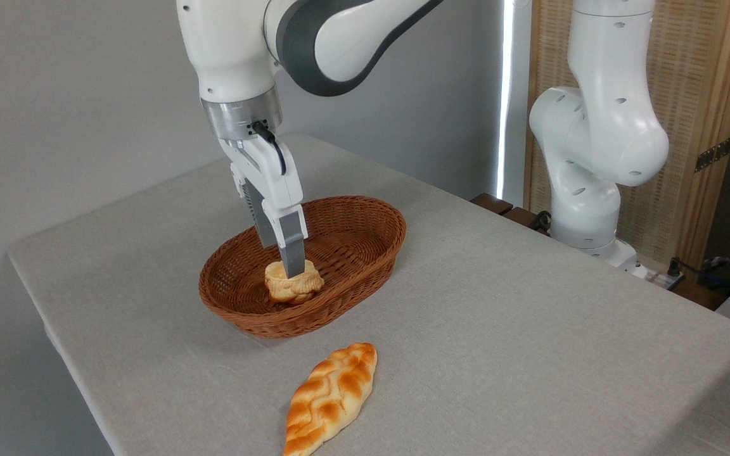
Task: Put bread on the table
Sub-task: 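Close the gripper fingers around the round bread roll in the basket, then lift the held roll out of the basket and move it over the table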
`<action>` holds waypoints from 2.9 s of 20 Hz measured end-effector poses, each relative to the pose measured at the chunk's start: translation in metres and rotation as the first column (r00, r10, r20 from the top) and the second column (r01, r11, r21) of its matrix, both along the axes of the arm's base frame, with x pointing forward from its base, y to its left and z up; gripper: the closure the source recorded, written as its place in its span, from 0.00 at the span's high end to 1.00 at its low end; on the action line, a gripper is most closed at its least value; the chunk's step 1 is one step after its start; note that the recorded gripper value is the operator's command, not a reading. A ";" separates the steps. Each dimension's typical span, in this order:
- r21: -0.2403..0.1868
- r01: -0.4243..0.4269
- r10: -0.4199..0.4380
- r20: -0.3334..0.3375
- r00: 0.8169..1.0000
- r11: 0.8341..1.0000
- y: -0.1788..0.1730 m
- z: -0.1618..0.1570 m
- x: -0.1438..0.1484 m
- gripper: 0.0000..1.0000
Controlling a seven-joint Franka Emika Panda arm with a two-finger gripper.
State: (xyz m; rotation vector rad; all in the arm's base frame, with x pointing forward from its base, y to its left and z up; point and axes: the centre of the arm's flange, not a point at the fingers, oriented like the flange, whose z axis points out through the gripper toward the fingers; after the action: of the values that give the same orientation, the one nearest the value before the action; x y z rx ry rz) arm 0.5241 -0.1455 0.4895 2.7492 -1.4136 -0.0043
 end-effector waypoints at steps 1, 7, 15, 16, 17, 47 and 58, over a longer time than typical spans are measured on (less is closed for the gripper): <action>0.002 0.009 -0.009 -0.007 1.000 1.000 -0.004 -0.004 -0.002 1.00; 0.004 0.041 -0.041 0.010 0.999 0.999 -0.021 -0.027 -0.008 1.00; 0.046 0.080 -0.081 0.018 0.997 0.996 -0.027 -0.048 -0.015 1.00; 0.046 0.080 -0.081 0.018 0.997 0.996 -0.027 -0.048 -0.016 1.00; 0.046 0.081 -0.082 0.017 0.997 0.996 -0.027 -0.049 -0.016 1.00; 0.062 0.097 -0.099 0.030 0.995 0.993 -0.030 -0.044 -0.018 0.53; 0.033 0.000 -0.004 0.116 0.993 0.999 -0.010 0.003 -0.013 0.56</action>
State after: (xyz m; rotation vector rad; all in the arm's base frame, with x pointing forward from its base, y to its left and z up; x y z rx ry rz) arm 0.5113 -0.1553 0.4920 2.8170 -1.4553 0.1364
